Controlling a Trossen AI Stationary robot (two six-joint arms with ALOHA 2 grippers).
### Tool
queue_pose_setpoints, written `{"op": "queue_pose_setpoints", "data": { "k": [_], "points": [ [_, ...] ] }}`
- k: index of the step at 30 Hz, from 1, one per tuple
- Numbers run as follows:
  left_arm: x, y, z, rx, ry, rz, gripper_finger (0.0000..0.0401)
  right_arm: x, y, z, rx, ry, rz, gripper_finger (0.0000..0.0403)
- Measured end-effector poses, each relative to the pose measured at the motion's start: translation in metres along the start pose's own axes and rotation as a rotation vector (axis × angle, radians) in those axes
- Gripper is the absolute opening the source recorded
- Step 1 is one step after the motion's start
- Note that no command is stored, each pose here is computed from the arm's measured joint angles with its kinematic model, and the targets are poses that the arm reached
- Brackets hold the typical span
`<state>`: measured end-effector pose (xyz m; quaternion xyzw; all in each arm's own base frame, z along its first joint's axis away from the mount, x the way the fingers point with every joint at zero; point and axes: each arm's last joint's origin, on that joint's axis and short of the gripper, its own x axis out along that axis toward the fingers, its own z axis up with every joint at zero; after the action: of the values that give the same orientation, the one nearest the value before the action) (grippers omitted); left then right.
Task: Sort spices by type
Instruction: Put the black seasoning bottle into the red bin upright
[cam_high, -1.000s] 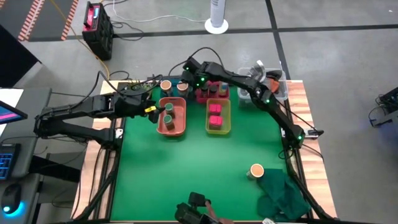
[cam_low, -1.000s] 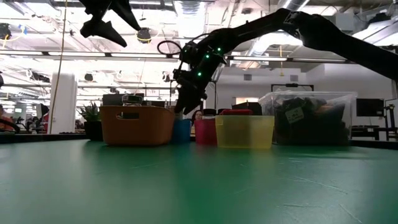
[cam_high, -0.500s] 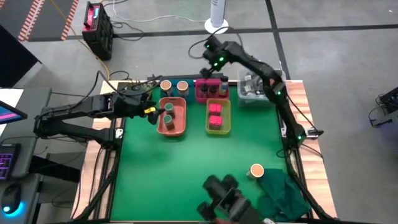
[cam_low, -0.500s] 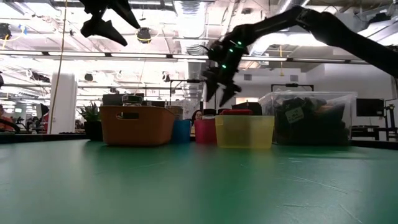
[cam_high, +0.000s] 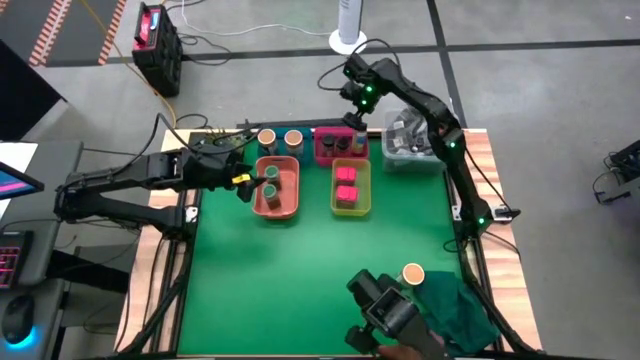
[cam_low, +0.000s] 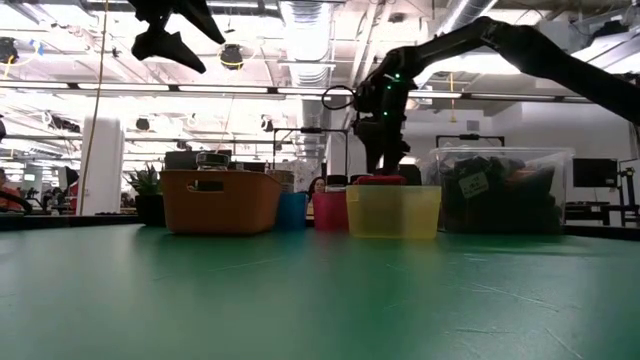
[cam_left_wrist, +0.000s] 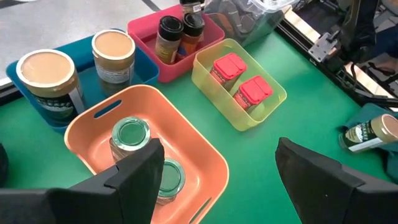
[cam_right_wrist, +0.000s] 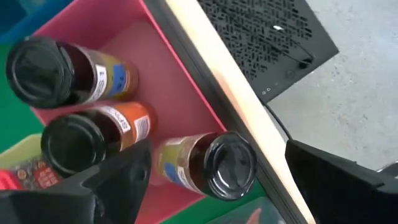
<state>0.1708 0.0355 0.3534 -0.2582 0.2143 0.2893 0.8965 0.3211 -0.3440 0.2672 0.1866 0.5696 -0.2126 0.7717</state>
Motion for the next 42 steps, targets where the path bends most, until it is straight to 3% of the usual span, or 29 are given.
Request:
{"op": "queue_pose_setpoints", "data": {
  "k": [9,25,42],
  "points": [
    [0.0,0.0,0.0,0.0,0.002,-0.002,0.0295,0.0,0.002,0.0,-0.016,-0.01,0.071,0.0369],
    [0.0,-0.001,-0.001,-0.001,0.026,-0.04,0.0295,0.013,-0.008,-0.009,-0.003,0.064,0.094,0.0367],
    [0.0,-0.001,-0.001,0.012,0.028,-0.043,0.0295,0.029,0.014,-0.014,-0.068,0.145,0.148,0.0345]
  ]
}}
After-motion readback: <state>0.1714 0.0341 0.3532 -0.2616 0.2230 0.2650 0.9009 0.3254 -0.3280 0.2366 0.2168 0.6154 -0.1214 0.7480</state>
